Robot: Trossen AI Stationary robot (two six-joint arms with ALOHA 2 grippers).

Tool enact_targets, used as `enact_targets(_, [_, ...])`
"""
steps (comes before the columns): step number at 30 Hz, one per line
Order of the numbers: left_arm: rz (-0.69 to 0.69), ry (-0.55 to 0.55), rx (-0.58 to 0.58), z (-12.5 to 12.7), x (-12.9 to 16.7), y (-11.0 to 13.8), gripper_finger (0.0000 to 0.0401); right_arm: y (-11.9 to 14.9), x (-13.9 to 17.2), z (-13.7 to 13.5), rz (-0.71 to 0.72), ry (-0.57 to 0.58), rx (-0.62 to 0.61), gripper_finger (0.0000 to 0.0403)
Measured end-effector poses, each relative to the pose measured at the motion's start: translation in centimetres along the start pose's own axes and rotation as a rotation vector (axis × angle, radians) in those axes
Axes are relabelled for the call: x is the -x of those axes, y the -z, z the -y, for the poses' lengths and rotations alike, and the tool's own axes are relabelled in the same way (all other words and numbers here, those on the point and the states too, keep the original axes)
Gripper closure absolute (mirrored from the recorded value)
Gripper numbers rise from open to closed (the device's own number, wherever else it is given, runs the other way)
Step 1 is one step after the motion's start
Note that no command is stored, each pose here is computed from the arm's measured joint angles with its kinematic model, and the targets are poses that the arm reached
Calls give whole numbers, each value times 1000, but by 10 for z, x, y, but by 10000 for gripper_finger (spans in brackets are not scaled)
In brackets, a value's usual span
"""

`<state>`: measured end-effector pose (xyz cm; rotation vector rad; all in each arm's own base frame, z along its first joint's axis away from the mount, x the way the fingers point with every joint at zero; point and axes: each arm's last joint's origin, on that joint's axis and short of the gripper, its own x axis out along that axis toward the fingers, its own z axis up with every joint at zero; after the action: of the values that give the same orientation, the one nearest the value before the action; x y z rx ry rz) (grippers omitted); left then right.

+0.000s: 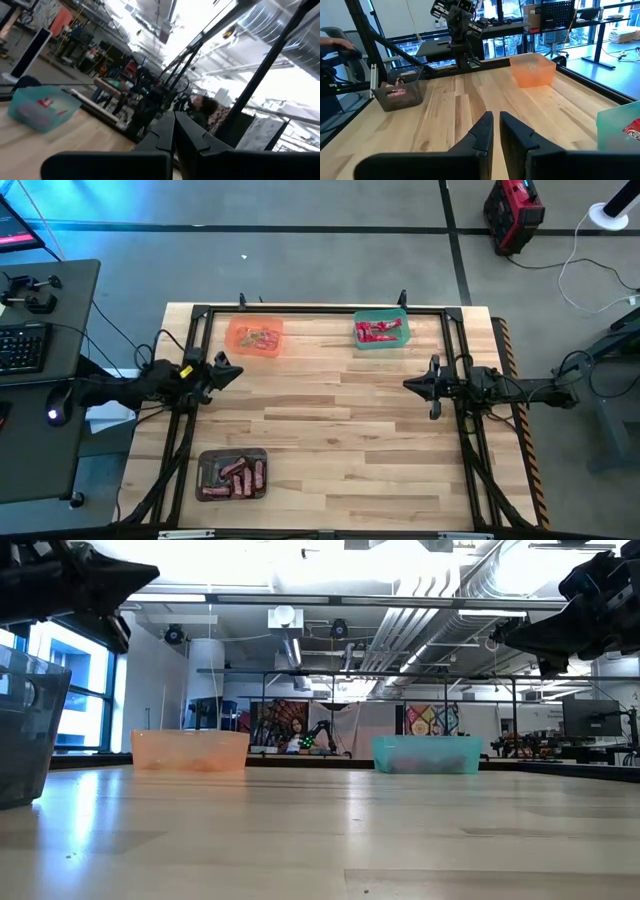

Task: Sort candy by brand, put in halloween buckets
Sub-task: Return to Home Position

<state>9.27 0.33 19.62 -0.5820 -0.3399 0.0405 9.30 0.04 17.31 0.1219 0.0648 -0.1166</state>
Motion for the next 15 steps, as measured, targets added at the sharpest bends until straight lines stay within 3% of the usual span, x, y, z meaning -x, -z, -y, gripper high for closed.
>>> enact_targets(7, [-35,-17,-8,-2,0,3,400,0,0,0,-4,0,1,377])
enact_targets(15, [-187,-70,-349,-10,2,16,400,1,-1,0,-7,1,1,377])
